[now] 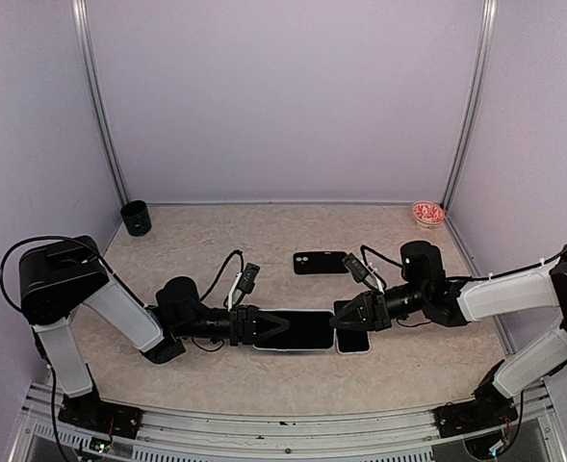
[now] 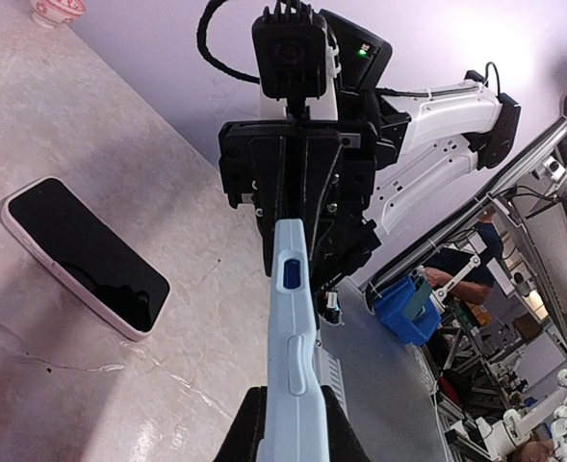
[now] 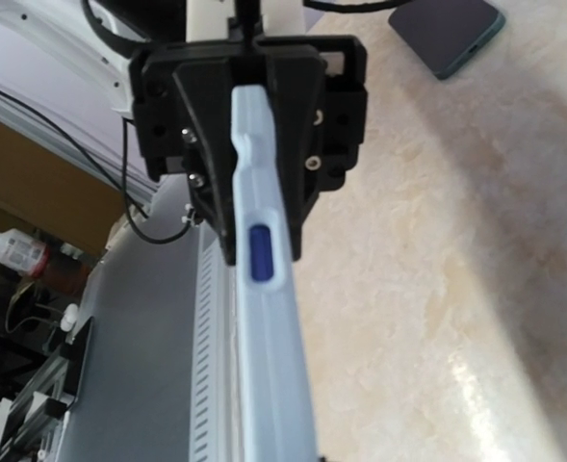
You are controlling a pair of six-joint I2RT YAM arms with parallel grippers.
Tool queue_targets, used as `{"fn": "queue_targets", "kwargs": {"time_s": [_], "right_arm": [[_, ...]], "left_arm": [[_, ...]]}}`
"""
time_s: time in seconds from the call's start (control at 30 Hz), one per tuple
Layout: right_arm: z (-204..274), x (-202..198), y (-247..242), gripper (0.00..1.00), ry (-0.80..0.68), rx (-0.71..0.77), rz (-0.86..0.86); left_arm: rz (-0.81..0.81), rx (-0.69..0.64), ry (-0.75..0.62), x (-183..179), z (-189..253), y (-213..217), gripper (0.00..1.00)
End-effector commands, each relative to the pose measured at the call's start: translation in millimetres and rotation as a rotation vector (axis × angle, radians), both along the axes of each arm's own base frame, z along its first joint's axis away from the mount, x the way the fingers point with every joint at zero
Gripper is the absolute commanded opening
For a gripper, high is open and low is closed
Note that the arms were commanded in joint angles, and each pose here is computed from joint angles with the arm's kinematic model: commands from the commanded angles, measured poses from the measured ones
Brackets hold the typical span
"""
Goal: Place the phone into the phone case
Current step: Press the corner of the phone case at the bottom right corner of the phone case.
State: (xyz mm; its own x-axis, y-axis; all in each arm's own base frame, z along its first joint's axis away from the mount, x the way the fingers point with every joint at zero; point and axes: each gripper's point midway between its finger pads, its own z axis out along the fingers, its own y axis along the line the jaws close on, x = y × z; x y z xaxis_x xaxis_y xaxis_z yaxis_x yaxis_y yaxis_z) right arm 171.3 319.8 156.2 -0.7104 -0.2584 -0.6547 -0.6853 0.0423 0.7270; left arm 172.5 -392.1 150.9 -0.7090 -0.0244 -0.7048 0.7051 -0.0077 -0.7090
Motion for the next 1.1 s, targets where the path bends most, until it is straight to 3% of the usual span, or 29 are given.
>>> {"fn": "queue_targets", "kwargs": {"time_s": [0.0,0.1,0.2,0.33,0.57,1.07], "right_arm": [[10,13,3,0.0,-0.058,0.001,-0.045],[11,14,2,0.0,-0.065,-0.001,-0.052],[10,14,2,0.01,-0.063,-0.001,-0.052],[8,13,2,0.15,-0.056,0.001,-0.05],[5,9,1,0.27,-0.043,0.003,-0.043],[-8,-5,14,0.34,-0.01,-0.01,-0.006]], "left_arm": [[-0.006,-0.072,-0.081,0,28,-5,0.08],[-0.006,-0.072,-0.079,0,27,-5,0.11],[-0.006,-0.077,-0.079,0,27,-4,0.04],[-0.01,-0.087,-0.077,-2,27,-4,0.0],[0.021,-0.103,-0.1,-1,31,2,0.0],[0.085,-0.148,-0.153,2,49,13,0.0]]}}
